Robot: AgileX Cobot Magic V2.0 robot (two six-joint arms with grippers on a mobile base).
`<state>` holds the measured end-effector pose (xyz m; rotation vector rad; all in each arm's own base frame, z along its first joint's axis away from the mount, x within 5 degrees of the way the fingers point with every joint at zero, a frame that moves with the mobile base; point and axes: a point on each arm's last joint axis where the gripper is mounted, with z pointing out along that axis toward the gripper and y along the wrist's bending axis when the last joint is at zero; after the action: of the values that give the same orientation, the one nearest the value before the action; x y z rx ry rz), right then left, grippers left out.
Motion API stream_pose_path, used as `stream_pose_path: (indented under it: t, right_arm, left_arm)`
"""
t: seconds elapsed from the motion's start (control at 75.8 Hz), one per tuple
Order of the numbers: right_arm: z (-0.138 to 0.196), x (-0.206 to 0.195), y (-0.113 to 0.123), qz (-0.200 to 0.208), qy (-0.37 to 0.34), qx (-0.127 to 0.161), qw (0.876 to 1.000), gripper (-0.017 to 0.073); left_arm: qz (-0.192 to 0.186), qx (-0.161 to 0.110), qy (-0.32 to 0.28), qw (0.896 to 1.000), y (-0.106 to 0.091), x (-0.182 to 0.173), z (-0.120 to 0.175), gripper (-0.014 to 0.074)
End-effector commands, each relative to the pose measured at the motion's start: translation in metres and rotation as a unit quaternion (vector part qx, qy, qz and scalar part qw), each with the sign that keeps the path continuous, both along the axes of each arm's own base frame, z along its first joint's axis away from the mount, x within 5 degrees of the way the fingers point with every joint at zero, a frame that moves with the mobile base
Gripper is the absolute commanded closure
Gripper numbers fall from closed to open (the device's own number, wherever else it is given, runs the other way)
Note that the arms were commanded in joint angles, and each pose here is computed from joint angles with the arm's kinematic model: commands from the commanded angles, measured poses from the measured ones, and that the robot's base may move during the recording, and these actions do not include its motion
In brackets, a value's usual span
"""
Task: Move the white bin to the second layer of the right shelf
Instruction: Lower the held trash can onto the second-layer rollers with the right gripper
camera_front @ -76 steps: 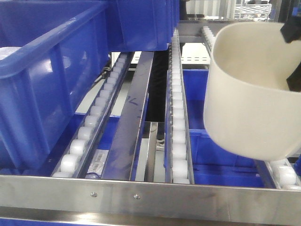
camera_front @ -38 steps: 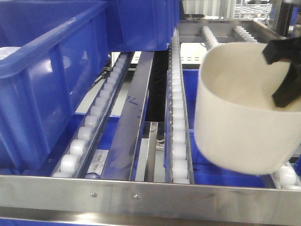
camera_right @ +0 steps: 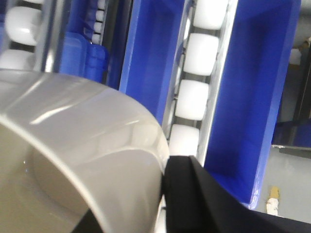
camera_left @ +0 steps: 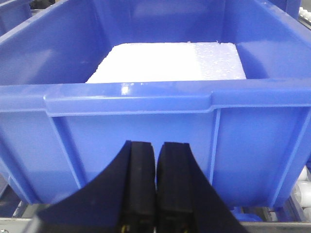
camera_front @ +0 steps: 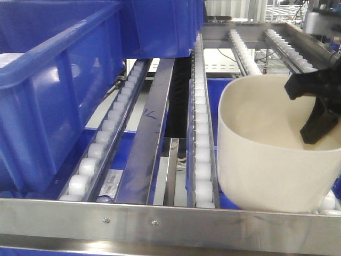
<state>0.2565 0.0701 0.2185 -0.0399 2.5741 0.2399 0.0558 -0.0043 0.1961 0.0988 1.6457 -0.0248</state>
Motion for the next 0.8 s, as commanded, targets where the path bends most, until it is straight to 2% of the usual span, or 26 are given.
stream_pose_path:
  t: [0.0,0.501,0.58,0.725,0.791]
  right_arm:
    - [0.0183,0.0082,0.0024,0.004,-0.055,0.009,0.998,0.0504]
    - [0.0178,0.0081,0.0022,0.005,-0.053,0.006,0.999,0.0485]
    - [0.0179,0.0082,0.0022,0.006,-0.054,0.006,0.998,0.0397]
    - [0.0192,0.0098,0.0023,0.005,-0.065,0.007,0.998,0.0113]
    - [0.0198,0.0105,0.0024,0.005,-0.071,0.008,0.997,0.0036]
  left_arm:
    - [-0.001,-0.005,-0.032,0.999,-0.0002,0.0007,-0.0037,0.0509]
    - [-0.001,-0.005,-0.032,0.999,-0.0002,0.0007,-0.0037,0.0509]
    - [-0.001,-0.005,-0.032,0.999,-0.0002,0.0007,-0.0037,0.0509]
    - [-0.001,-0.005,-0.032,0.999,-0.0002,0.0007,-0.0037,0.0509]
    - [-0.001,-0.005,-0.032,0.999,-0.0002,0.0007,-0.0037,0.0509]
